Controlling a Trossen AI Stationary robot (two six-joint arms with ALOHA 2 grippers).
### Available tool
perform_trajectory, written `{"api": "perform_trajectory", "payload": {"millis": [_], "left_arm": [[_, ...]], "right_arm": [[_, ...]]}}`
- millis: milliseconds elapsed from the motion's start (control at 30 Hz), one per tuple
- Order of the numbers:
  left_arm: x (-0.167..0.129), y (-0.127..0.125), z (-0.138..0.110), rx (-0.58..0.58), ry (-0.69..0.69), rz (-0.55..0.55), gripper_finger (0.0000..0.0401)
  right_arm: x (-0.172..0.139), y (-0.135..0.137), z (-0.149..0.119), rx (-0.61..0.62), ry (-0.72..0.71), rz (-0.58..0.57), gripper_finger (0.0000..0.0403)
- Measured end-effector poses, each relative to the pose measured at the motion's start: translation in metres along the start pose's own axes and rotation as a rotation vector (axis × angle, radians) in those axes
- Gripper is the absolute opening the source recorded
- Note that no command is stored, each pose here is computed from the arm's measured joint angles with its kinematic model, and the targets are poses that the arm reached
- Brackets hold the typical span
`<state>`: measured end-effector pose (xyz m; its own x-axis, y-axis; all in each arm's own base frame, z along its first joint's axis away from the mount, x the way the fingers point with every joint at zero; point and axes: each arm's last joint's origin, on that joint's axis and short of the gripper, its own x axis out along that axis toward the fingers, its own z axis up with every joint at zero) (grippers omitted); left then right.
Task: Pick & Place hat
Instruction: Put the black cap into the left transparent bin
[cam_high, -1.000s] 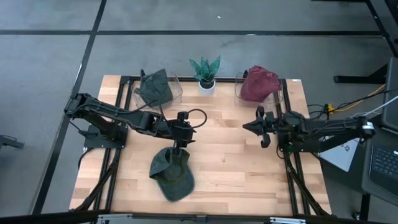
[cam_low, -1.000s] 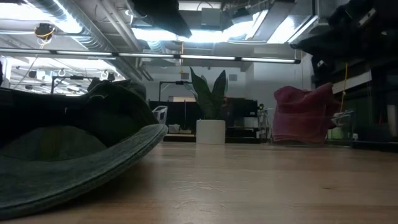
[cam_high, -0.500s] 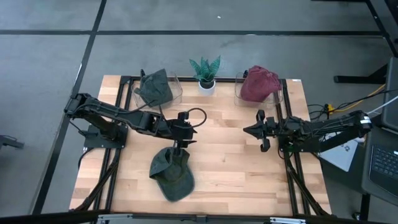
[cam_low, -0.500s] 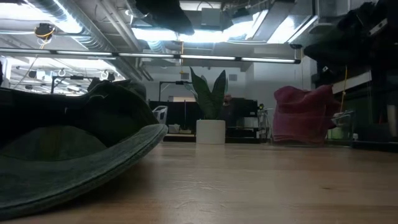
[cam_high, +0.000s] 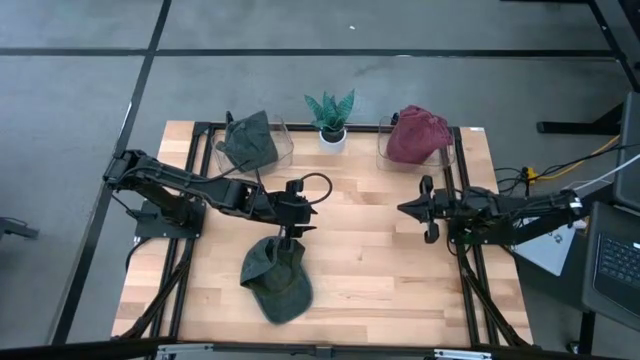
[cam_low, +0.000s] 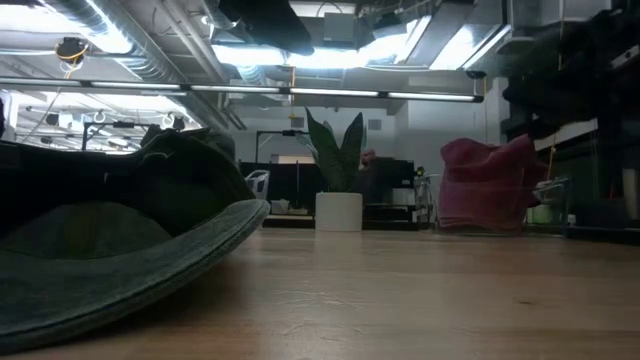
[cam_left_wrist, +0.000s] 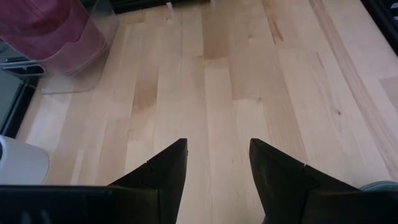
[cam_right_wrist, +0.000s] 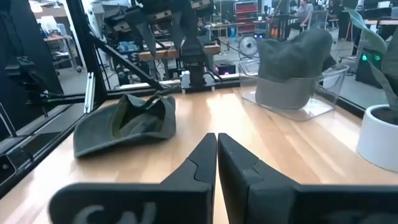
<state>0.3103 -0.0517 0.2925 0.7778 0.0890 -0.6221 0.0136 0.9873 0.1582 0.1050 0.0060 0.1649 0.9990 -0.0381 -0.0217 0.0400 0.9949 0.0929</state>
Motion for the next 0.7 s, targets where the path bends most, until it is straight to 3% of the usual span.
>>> {"api": "perform_trajectory", "payload": {"millis": [333, 700], "left_arm": [[-0.0001, -0.0006, 0.0000, -0.022, 0.000, -0.002, 0.0171], [-0.0001, -0.0004, 0.0000, -0.103, 0.000, 0.006, 0.0171]], "right_arm": [[-0.0095, 0.0022, 0.0043, -0.056, 0.012, 0.105, 0.0017], [-0.0076, 0.0001, 0.0039, -0.022, -0.051, 0.032, 0.0016]]}}
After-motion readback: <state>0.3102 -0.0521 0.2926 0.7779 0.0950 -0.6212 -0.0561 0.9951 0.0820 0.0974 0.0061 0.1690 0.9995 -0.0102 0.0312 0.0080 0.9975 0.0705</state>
